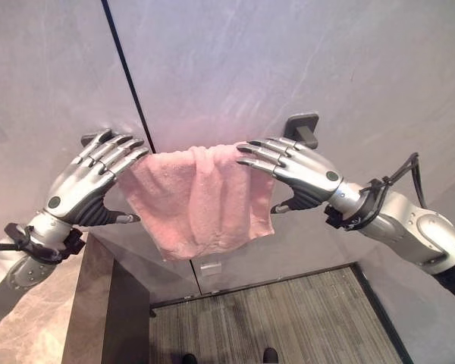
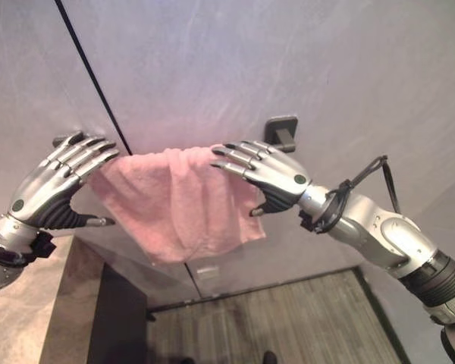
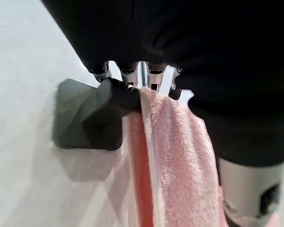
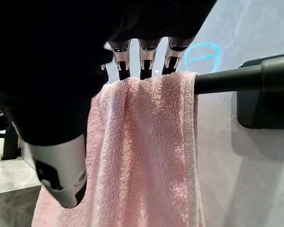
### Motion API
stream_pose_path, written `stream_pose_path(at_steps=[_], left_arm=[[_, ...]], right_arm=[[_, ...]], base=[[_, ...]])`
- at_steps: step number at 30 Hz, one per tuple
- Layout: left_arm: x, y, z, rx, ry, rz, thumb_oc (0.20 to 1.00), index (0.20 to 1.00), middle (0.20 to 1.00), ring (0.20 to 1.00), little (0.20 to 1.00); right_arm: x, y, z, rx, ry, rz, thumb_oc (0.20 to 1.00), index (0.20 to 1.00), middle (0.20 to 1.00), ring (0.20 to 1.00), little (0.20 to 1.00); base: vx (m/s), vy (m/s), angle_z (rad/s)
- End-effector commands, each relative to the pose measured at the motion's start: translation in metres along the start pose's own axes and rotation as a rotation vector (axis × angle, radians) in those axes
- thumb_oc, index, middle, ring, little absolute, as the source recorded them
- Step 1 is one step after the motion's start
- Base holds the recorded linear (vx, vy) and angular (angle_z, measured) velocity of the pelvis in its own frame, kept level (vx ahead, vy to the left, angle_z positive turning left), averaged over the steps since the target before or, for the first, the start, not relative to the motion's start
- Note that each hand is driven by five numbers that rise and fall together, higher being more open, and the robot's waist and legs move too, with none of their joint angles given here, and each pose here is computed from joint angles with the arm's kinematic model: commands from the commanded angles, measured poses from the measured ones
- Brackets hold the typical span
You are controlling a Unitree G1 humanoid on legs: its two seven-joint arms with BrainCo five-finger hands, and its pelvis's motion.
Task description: Put brush and paste in cup on sink, flatten towel.
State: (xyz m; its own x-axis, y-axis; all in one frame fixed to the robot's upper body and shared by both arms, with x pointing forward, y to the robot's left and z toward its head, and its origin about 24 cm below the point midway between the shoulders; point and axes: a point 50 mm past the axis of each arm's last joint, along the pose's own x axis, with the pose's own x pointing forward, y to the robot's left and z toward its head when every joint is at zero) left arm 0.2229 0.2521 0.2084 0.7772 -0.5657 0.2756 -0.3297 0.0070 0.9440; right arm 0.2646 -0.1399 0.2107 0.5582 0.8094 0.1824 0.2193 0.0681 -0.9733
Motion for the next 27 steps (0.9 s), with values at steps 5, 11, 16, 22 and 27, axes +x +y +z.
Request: stream_pose_path(at_steps=[5,11,16,22,27], left_arm=[[0.004,-0.004,0.014,-0.028,-0.122,-0.206,1.000,1.000,1.000,1.000,1.000],[0.007,0.005,0.021,-0.051,-0.162,-0.243,1.000,1.000,1.000,1.000,1.000],[0.009,0.015,0.021,-0.096,-0.159,-0.260,1.000,1.000,1.000,1.000,1.000],[0.007,0.027,0.015,-0.092,-0.126,-0.264,0.956,0.956,0.956,0.956,0.956],[0.001,0.038,0.009,-0.066,-0.084,-0.242,0.862,0.862,0.862,0.862,0.862]], right_arm=[[-0.009,-0.003,-0.002,0.023,-0.010,0.109,1.000,1.000,1.000,1.000,1.000],[-0.017,-0.005,-0.012,0.014,0.043,0.128,1.000,1.000,1.000,1.000,1.000],[-0.022,-0.007,-0.022,0.038,0.096,0.131,1.000,1.000,1.000,1.000,1.000],[-0.026,-0.003,-0.029,0.056,0.131,0.151,1.000,1.000,1.000,1.000,1.000],[-0.028,-0.001,-0.031,0.063,0.148,0.163,1.000,1.000,1.000,1.000,1.000]], base=[[0.01,-0.010,-0.16],[0.00,-0.010,-0.06],[0.00,-0.017,-0.07],[0.00,0.000,0.00],[0.00,0.000,0.00]])
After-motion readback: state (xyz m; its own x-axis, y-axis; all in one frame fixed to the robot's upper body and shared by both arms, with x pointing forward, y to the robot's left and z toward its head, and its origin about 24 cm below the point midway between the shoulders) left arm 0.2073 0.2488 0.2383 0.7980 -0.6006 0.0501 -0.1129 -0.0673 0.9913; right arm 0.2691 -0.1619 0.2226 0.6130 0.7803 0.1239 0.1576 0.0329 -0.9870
